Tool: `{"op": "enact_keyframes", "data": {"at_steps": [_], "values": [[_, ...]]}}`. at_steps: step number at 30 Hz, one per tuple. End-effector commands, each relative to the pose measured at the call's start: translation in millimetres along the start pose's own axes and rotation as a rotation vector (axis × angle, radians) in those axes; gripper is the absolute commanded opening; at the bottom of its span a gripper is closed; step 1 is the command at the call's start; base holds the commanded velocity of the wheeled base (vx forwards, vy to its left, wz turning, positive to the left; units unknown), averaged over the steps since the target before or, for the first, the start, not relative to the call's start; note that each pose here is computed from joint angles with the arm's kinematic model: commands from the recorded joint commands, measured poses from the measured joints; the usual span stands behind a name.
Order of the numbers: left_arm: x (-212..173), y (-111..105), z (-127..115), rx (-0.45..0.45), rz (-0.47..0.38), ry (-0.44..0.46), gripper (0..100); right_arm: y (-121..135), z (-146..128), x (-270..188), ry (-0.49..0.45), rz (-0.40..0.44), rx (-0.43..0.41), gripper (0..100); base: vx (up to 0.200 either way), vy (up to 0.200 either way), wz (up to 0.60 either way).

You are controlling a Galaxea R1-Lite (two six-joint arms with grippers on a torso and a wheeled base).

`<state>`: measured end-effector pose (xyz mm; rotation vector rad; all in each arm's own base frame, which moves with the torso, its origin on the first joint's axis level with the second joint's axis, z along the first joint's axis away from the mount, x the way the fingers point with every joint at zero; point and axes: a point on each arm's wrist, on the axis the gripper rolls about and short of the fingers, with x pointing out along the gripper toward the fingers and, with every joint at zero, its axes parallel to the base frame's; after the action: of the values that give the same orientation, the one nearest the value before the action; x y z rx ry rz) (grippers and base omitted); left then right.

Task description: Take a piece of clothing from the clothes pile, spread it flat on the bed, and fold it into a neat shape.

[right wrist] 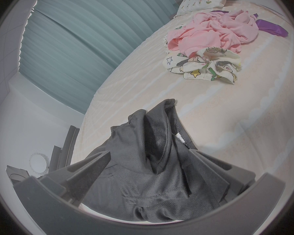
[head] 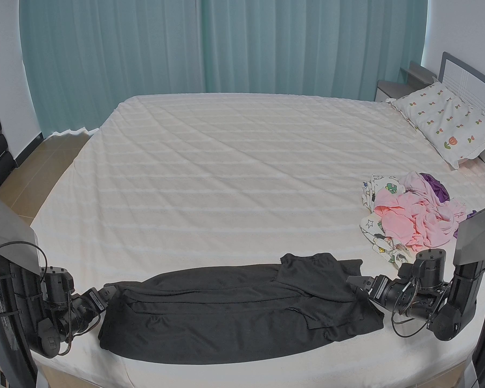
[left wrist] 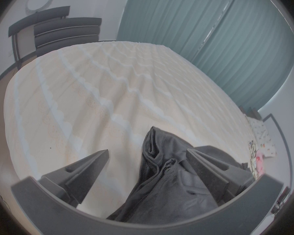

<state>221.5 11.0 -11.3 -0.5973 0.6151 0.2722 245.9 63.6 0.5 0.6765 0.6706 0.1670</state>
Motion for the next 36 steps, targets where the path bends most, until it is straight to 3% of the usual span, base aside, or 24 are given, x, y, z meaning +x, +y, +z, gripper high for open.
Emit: {"op": "enact_keyframes", "data": {"at_steps": [1,10,11,19,28,36], "values": [[-3.5,-11.0,13.5,-0.053,-0.068,-0.078,100,-0.1,-0.2,0.0,0.001,0.0,0.0,100,0.0,0.0,0.0],[8.1,-20.3,0.9,-0.027,-0.094,-0.026,100,-0.3,-0.5,-0.3,0.002,-0.001,0.0,100,0.0,0.0,0.0],[10.2,-20.3,0.6,-0.027,-0.092,-0.026,0,-0.3,-0.5,-0.3,0.002,-0.001,0.0,100,0.0,0.0,0.0],[16.0,-14.0,0.3,-0.028,-0.063,-0.023,0,-0.3,-0.5,-0.3,0.002,-0.001,0.0,100,0.0,0.0,0.0],[9.0,-24.6,21.2,-0.038,-0.119,-0.128,0,3.0,-2.1,-0.4,0.006,0.009,-0.01,100,0.0,0.0,0.0],[13.6,-30.9,28.8,-0.04,-0.149,-0.165,0,3.5,-2.3,-0.8,0.006,0.01,-0.009,100,0.0,0.0,0.0]]}}
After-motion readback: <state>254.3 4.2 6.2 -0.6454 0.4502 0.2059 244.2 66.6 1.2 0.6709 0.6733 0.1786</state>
